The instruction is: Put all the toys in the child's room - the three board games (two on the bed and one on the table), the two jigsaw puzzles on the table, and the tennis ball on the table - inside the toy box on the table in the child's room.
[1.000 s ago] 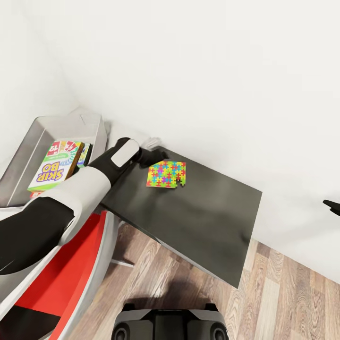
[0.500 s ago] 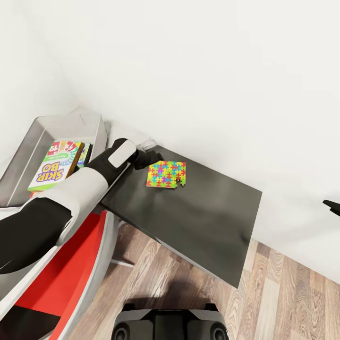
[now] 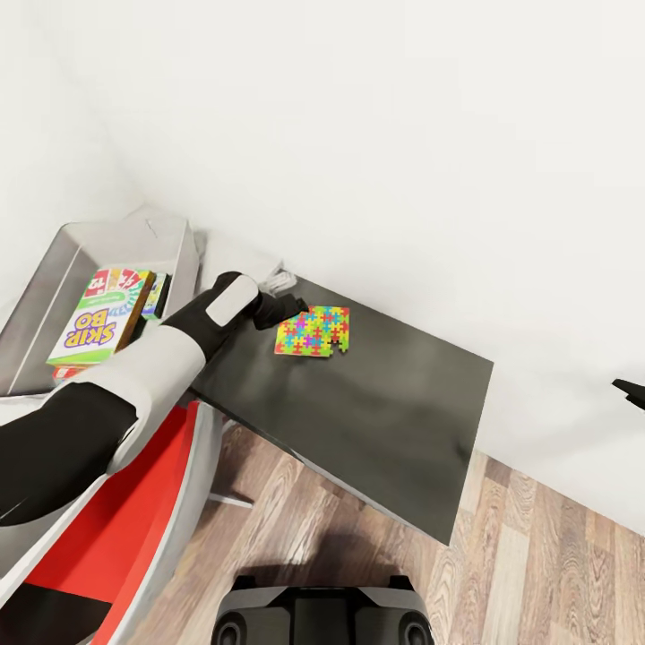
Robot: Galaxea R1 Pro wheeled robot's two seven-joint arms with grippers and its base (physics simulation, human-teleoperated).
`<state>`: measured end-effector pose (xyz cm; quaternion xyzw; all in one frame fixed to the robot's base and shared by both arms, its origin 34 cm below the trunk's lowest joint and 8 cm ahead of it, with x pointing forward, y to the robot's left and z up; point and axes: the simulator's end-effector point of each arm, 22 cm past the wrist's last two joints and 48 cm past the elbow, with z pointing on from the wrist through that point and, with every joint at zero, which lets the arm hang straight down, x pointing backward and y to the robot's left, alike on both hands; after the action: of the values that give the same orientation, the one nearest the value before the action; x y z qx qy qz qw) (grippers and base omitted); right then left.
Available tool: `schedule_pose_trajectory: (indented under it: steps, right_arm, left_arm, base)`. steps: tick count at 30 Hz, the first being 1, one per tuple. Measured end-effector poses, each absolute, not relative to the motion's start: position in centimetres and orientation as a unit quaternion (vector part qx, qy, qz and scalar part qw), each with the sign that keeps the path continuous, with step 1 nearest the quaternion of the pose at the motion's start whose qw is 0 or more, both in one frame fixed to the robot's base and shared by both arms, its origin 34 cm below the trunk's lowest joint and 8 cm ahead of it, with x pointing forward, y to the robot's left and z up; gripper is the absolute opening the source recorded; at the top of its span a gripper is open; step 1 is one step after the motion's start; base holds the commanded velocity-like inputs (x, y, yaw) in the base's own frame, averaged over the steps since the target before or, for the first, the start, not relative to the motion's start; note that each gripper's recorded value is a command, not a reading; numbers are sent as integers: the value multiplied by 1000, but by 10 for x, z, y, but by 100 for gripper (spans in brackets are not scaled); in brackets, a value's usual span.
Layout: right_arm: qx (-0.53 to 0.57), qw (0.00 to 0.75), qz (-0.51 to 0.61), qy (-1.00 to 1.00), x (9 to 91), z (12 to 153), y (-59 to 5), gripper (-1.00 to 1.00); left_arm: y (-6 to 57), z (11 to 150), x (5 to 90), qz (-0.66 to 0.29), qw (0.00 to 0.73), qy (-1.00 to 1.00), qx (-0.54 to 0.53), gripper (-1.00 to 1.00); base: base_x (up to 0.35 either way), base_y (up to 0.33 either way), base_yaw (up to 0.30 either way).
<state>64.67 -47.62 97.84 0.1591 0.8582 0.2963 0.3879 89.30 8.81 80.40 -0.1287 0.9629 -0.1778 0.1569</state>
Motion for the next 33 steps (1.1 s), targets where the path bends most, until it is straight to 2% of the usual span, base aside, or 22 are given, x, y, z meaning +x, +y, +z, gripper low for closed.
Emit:
schedule_pose_trajectory:
  steps: [9,33]
  right_arm:
    - [159,388,296,858,647,979,-476,100]
    - [159,388,297,858,647,978,-476,100]
  left_arm:
    - [89,801,890,-177,154,963,-130,100]
    - [89,800,890,-177,156,963,-131,100]
  base:
    - [0,0,-140]
    - [0,0,-34]
